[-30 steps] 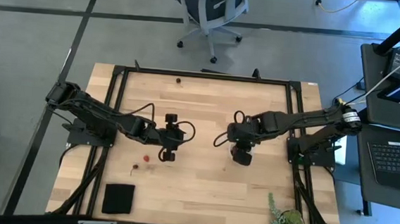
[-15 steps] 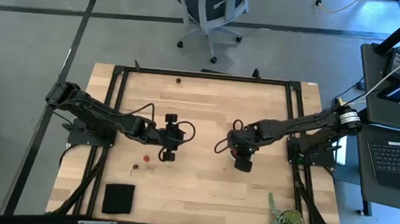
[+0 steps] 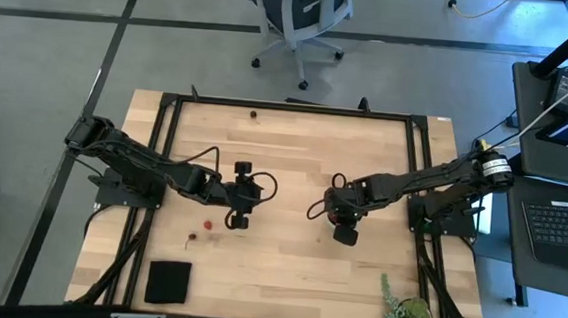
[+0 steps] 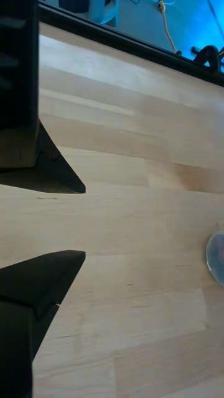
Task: Pick and placing Produce into tupperware
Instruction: Put the red cherry into the transparent bucket, then put the red raspberry into the transparent bucket
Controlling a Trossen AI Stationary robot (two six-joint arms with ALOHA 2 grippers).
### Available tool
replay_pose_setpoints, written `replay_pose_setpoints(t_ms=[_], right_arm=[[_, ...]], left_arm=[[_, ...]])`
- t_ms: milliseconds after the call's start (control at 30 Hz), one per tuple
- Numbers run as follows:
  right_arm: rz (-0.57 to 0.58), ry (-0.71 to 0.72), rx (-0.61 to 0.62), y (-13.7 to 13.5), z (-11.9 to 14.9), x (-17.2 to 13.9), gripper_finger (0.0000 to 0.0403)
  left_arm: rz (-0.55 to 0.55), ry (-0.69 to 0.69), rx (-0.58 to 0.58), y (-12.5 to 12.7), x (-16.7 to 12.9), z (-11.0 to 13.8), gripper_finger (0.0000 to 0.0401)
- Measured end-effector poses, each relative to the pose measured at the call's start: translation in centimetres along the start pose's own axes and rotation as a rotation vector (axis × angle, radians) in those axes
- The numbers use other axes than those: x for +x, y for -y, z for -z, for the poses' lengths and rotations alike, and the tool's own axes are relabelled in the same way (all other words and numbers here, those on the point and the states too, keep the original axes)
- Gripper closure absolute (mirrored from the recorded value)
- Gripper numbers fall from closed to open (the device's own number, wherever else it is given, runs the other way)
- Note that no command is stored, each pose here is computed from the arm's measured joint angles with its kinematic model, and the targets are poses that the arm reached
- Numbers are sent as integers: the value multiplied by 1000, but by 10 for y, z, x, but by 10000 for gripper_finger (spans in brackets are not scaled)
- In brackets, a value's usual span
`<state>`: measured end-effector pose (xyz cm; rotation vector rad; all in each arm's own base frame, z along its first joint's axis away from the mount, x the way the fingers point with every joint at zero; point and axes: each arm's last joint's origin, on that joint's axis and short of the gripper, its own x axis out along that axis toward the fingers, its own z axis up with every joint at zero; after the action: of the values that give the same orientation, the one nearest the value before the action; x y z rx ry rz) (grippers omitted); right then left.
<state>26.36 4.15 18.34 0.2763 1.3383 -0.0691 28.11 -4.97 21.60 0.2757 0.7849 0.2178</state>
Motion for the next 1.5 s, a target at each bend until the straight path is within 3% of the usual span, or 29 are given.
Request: replay_pose_setpoints(t_ms=[667,900,1067,1300,1500], right_arm=[[0,3,3,0,-1,-2,248],[32,-17,-4,-6,-16,-32,236],[77,117,-89,-14,-37,-61,236],[37,498,-351,-28,-73,-76,236],[46,598,-454,-32,-81,-79,236]], left_arm=[[0,-4,2,0,0,1,249],[0,9,-31,-8,-16,0,249],[119,-25,-79,-14,-35,5,249],[277,-189,-183,-6,-48,20,249],[204,-429,-422,5,-54,42,249]])
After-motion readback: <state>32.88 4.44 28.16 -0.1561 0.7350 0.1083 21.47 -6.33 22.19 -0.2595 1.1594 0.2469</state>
